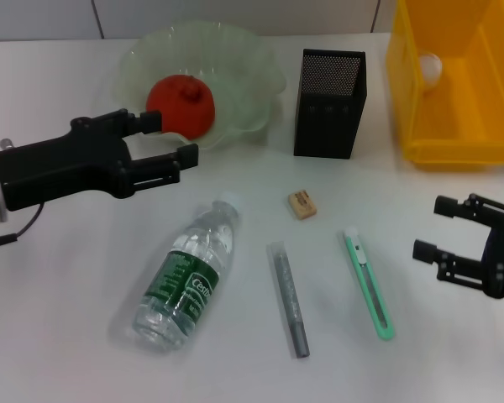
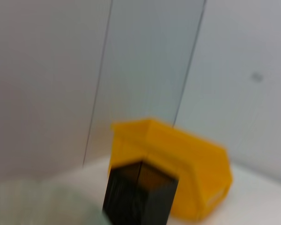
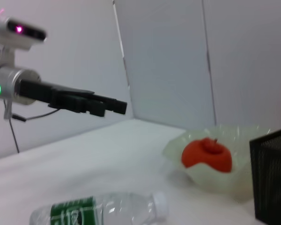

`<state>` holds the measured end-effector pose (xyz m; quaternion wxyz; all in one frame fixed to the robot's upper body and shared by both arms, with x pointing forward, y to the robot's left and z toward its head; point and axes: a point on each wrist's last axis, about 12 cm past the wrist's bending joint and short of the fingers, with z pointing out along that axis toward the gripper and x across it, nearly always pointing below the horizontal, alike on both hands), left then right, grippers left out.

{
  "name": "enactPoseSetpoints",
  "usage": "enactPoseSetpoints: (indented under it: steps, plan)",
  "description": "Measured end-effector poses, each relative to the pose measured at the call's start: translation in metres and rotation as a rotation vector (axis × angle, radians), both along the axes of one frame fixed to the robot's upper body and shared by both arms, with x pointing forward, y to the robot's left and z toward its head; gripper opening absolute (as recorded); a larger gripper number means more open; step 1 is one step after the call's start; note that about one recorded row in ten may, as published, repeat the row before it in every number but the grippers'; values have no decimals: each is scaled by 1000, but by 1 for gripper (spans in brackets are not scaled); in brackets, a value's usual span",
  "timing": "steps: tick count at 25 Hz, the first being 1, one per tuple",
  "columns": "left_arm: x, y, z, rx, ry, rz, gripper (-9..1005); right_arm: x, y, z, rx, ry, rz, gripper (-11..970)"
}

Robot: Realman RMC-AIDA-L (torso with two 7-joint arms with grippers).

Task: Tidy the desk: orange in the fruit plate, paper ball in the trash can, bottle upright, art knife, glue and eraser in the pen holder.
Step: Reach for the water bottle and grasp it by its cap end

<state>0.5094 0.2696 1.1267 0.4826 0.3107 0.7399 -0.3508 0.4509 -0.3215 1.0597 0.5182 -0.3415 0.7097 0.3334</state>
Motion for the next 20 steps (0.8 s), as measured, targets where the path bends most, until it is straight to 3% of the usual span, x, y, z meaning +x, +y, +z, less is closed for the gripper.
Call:
enactPoseSetpoints:
  steps: [2,3,7,13,20]
  plan:
    - [-2,-11,5,70,74,27,797,-1,0,-2,-10,9,9,743]
    - [-2,-24,11,144,167,65,797,-3,1,-6,-31,21,30,743]
    - [-6,-48,18,246,254,88,797,-7,3,-14,-54,19,46,743]
    - [1,-89,21,408,289,137,797,-12,7,-24,-56,7,54,744]
    - [16,-105,17,454,293,133,797,-13,7,-25,-54,8,48,744]
